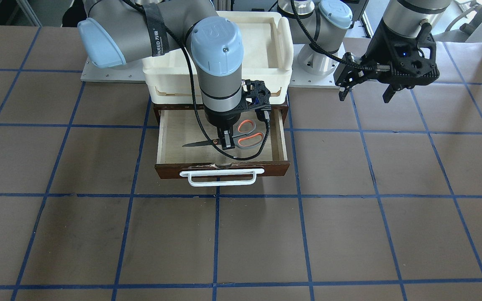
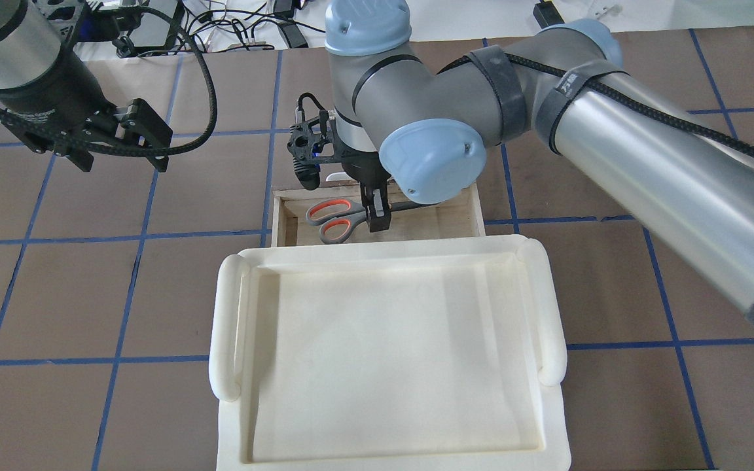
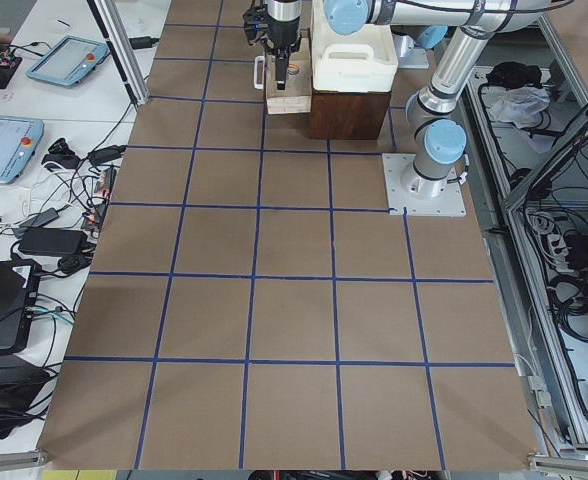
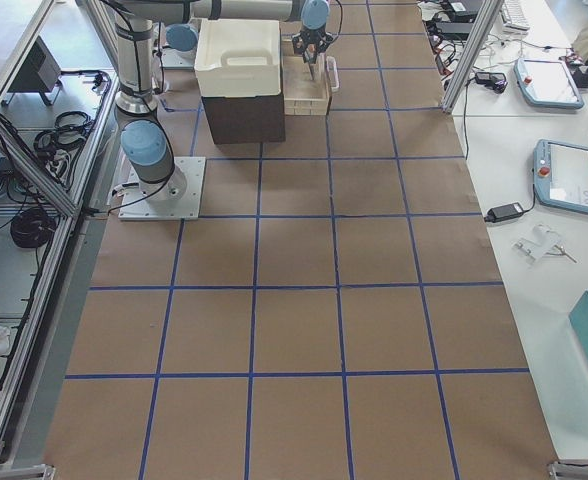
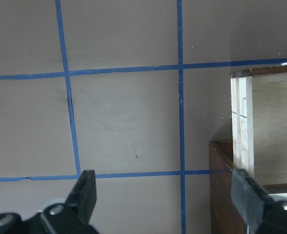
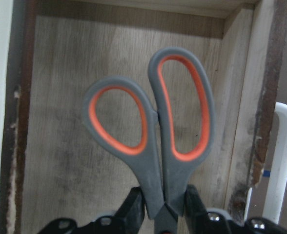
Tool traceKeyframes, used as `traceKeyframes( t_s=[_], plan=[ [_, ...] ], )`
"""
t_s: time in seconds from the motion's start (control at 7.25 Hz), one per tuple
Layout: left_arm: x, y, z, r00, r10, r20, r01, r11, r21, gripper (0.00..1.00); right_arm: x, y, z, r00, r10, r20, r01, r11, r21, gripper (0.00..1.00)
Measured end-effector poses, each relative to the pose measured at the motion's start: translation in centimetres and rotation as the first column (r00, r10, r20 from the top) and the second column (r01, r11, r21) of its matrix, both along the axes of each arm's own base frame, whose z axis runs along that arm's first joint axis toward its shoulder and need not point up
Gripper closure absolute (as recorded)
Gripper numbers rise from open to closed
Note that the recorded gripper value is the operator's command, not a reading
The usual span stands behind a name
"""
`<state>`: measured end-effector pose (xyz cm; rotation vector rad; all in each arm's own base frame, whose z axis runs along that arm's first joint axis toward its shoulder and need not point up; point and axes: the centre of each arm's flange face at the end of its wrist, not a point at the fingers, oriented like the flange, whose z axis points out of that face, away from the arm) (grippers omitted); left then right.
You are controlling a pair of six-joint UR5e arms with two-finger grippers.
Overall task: Put scissors in drawer and close it
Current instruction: 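Lower the scissors into the drawer and open the right gripper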
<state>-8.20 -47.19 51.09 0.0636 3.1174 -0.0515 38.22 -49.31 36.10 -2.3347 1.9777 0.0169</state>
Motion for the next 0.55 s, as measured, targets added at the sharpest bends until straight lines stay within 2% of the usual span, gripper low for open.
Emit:
traceKeyframes(
  t_s=[0.55],
  plan=[
    [-0.01, -0.03, -0.01, 1.0, 0.0, -0.002, 0.0, 1.0, -0.001, 0.0, 0.0, 0.15, -0.82, 1.0, -0.018, -0.013, 0.018, 1.0, 0.02, 0.91]
  ],
)
